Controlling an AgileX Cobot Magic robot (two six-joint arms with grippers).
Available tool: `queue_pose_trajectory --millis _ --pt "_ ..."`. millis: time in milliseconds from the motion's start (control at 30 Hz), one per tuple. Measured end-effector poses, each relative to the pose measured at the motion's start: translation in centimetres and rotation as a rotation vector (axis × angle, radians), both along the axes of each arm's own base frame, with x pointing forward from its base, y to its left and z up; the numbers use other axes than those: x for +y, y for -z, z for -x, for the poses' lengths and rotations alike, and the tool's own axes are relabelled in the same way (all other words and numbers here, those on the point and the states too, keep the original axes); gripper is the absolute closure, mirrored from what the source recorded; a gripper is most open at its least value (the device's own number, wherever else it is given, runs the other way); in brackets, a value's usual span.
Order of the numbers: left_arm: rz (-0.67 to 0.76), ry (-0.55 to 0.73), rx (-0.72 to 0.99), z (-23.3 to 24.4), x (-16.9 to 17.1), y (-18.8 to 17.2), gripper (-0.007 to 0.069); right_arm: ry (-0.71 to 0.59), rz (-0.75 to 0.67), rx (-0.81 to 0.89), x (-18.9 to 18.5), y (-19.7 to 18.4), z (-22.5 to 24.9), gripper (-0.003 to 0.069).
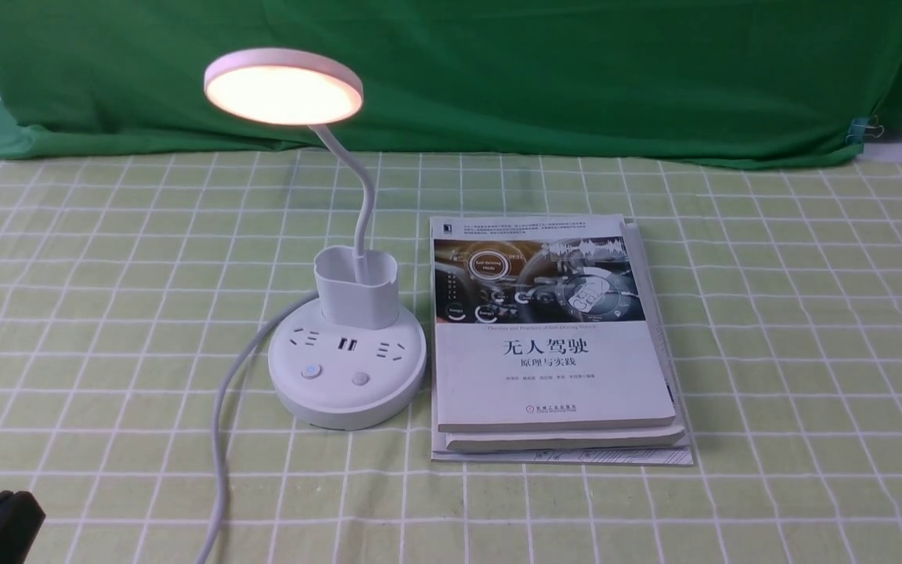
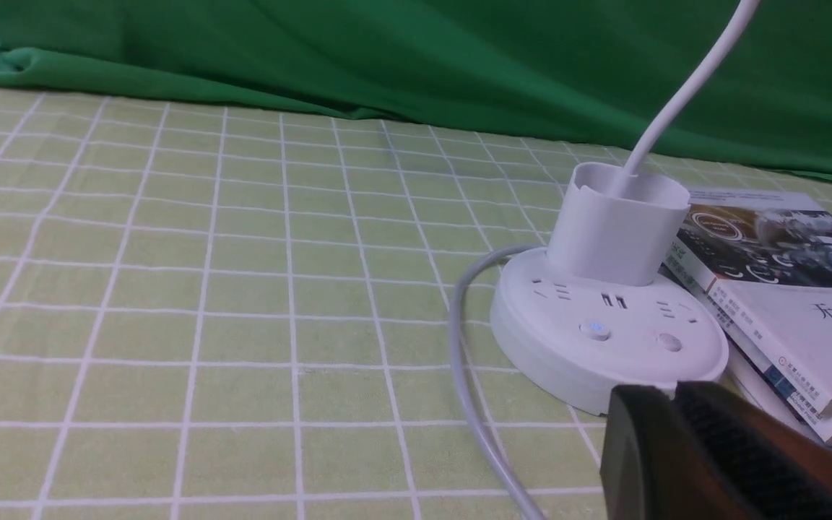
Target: Turn on the table lamp on the green coffee tablecloth with your hand.
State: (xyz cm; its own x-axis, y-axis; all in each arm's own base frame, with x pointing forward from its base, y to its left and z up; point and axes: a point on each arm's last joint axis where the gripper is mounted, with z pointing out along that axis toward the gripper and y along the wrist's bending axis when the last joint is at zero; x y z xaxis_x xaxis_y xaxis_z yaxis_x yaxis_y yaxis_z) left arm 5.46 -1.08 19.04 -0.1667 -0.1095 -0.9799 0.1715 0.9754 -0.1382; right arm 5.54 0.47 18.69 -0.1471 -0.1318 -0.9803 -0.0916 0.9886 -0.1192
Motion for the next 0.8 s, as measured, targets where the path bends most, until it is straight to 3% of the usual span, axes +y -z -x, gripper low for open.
queue_pose_trajectory --millis 800 --pt "-0.030 0.004 -0.007 0.00 0.00 -0.01 0.0602 0.000 0.000 0.000 0.00 0.00 0.00 0.0417"
